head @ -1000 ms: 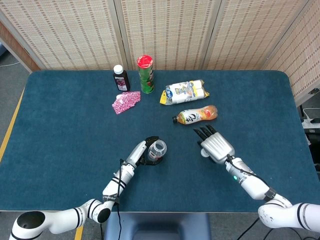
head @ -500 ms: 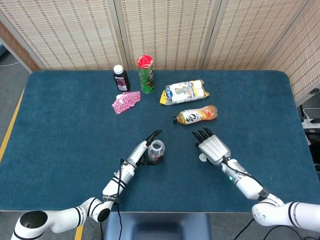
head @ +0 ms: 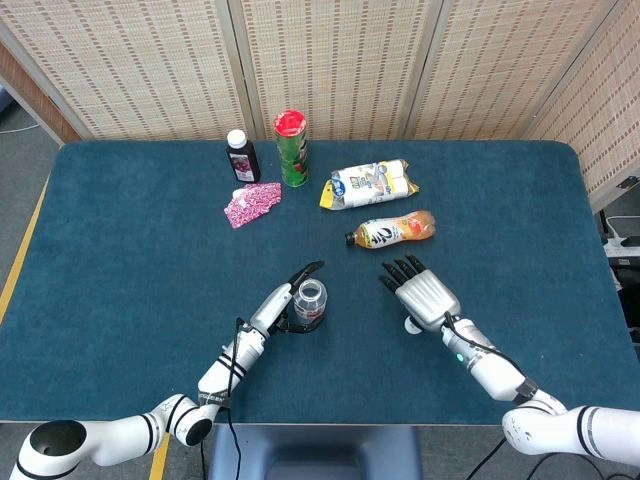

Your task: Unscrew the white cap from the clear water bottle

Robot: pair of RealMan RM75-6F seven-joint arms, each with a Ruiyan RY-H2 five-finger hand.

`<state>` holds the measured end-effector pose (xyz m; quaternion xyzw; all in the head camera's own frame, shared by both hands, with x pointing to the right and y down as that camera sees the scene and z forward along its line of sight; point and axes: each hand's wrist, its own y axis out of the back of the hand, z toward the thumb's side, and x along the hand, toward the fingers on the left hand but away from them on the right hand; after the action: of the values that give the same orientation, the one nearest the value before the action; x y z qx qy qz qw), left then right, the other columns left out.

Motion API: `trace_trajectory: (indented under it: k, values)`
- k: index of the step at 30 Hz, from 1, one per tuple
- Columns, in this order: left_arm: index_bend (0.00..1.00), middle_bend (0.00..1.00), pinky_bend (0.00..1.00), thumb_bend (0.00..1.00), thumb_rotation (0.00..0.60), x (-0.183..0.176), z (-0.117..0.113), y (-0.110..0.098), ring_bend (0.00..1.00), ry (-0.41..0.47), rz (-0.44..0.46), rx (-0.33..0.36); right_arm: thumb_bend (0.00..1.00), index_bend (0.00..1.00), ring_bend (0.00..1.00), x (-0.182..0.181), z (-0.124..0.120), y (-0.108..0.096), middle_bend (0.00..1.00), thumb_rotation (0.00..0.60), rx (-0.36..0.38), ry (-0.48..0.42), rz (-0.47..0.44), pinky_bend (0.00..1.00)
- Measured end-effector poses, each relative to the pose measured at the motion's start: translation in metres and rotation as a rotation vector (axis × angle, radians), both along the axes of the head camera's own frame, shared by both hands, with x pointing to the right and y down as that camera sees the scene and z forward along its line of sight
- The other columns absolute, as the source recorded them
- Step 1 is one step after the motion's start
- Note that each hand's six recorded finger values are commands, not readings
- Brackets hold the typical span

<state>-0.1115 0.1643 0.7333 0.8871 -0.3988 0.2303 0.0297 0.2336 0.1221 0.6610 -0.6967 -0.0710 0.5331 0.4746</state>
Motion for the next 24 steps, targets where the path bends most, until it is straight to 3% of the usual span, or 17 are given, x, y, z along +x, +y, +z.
trace_trajectory:
  k: [10,18,24]
  values:
    - [0.0,0.0,0.0,0.34,0.6,-0.012,-0.018,0.003,0.0,0.005,0.02,0.09,0.18,0.0,0.0,0.012,-0.027,-0.008,0.0,0.6,0.005,-0.053,0.066,0.0]
    - [0.0,0.0,0.0,0.34,0.6,-0.035,-0.03,-0.004,0.0,-0.085,0.032,0.204,0.18,0.0,0.0,0.036,-0.06,-0.003,0.0,0.6,0.009,-0.136,0.157,0.0]
    - [0.0,0.0,0.0,0.34,0.6,-0.086,-0.041,-0.008,0.0,-0.203,0.043,0.301,0.17,0.0,0.0,0.07,-0.093,0.016,0.0,0.6,0.074,-0.19,0.243,0.0]
